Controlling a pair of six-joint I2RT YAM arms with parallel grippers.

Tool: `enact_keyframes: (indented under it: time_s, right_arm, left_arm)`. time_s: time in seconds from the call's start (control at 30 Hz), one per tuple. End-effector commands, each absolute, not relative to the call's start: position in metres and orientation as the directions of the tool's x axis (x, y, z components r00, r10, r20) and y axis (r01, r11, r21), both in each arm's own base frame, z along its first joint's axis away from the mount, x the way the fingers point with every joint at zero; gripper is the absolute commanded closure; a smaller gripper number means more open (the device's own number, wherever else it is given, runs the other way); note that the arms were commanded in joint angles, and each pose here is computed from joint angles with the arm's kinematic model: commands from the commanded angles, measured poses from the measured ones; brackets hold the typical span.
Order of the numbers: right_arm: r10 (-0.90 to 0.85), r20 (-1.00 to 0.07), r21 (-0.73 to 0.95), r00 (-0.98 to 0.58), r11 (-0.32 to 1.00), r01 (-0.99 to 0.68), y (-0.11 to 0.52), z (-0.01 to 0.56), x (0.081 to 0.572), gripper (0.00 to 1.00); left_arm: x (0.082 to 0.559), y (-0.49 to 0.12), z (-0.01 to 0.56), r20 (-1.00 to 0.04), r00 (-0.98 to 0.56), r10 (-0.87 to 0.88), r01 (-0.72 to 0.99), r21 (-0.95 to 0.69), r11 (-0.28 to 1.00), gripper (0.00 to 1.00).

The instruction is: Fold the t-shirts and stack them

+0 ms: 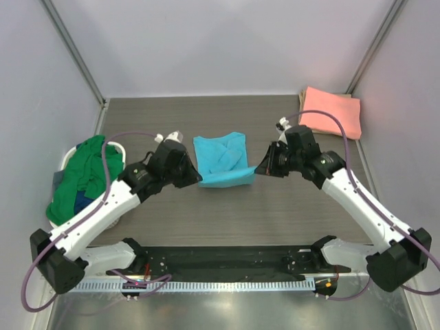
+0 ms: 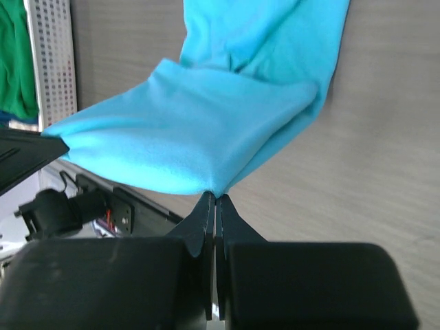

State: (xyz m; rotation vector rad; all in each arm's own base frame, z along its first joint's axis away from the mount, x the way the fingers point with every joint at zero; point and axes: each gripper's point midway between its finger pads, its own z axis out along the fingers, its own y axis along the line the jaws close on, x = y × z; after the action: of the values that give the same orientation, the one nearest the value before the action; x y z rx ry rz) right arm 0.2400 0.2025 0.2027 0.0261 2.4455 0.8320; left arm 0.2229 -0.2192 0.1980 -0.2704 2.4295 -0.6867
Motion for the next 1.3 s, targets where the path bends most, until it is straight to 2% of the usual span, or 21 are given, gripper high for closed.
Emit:
enact_keyframes:
  time_s: [0.0, 0.53, 0.9, 1.27]
  right_arm:
    - [0.168, -0.548, 0.495, -0.820, 0.855, -0.155, 0.194, 0.213, 0.274, 0.99]
    - [0.141, -0.549, 0.446, -0.824, 0.883, -0.146, 0.194, 0.202, 0.397, 0.99]
    - [0.173, -0.540, 0.473, -0.823, 0.872, -0.127, 0.203, 0.191, 0.464, 0.99]
    - [0.185, -0.502, 0.498, -0.845, 0.860, -0.107, 0.218, 0.152, 0.514, 0.99]
  left_arm:
    - [0.246, -0.205, 0.202, -0.523, -0.794, -0.311, -0.048, -0.456, 0.889, 1.00]
    - [0.369, -0.200, 0.193, -0.443, -0.828, -0.344, -0.092, -0.498, 0.862, 1.00]
    - [0.422, -0.192, 0.157, -0.372, -0.853, -0.367, -0.149, -0.499, 0.853, 1.00]
    - [0.471, -0.178, 0.133, -0.329, -0.858, -0.395, -0.203, -0.488, 0.849, 1.00]
